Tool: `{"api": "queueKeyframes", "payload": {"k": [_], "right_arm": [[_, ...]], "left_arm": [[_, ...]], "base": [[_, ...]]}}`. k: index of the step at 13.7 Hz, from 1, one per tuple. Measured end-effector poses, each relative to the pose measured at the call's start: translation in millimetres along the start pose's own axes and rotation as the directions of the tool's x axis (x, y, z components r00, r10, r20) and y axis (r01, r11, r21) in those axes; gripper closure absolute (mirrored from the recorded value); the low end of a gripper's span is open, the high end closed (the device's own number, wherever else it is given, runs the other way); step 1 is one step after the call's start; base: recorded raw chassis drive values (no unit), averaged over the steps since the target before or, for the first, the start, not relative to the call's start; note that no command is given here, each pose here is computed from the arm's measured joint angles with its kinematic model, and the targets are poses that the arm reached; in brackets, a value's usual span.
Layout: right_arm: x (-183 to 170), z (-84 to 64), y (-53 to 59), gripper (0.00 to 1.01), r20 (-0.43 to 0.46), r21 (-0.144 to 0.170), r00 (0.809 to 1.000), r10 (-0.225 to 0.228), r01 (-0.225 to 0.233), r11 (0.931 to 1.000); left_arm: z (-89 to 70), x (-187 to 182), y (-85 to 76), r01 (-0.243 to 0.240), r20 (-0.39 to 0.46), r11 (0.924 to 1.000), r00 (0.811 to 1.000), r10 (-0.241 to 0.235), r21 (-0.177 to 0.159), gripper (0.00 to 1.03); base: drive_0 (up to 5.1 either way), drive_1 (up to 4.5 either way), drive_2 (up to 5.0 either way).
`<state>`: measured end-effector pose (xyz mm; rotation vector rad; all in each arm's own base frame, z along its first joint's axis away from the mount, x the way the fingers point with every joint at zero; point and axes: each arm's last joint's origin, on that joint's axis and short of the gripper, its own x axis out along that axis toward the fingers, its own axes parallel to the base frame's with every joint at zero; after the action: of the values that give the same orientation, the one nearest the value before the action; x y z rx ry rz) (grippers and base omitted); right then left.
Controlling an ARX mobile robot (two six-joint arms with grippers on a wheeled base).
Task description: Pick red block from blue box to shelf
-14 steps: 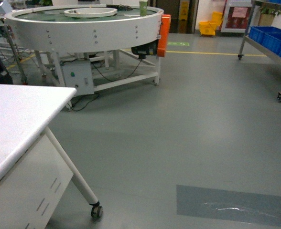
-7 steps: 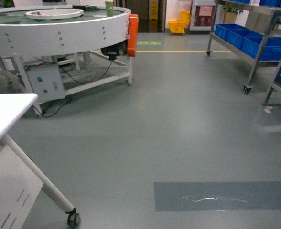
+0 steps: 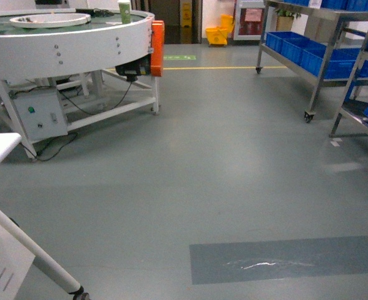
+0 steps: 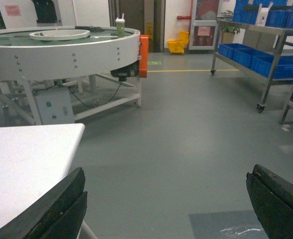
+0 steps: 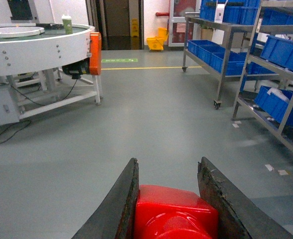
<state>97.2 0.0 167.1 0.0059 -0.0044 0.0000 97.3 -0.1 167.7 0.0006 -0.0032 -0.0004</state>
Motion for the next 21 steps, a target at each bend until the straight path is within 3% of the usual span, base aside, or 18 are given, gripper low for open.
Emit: {"api": "queueKeyframes", "payload": {"k": [21], "right_arm": [[0.0, -0.3, 0.0, 0.72, -0.003, 0.000, 1.000, 0.000, 0.000, 1.0000]], "left_arm": [[-0.2, 0.0, 0.0, 0.000, -0.002, 1.0000, 1.000, 0.000, 0.000, 0.05]], "base": [[0.0, 4.15, -4.2]]}}
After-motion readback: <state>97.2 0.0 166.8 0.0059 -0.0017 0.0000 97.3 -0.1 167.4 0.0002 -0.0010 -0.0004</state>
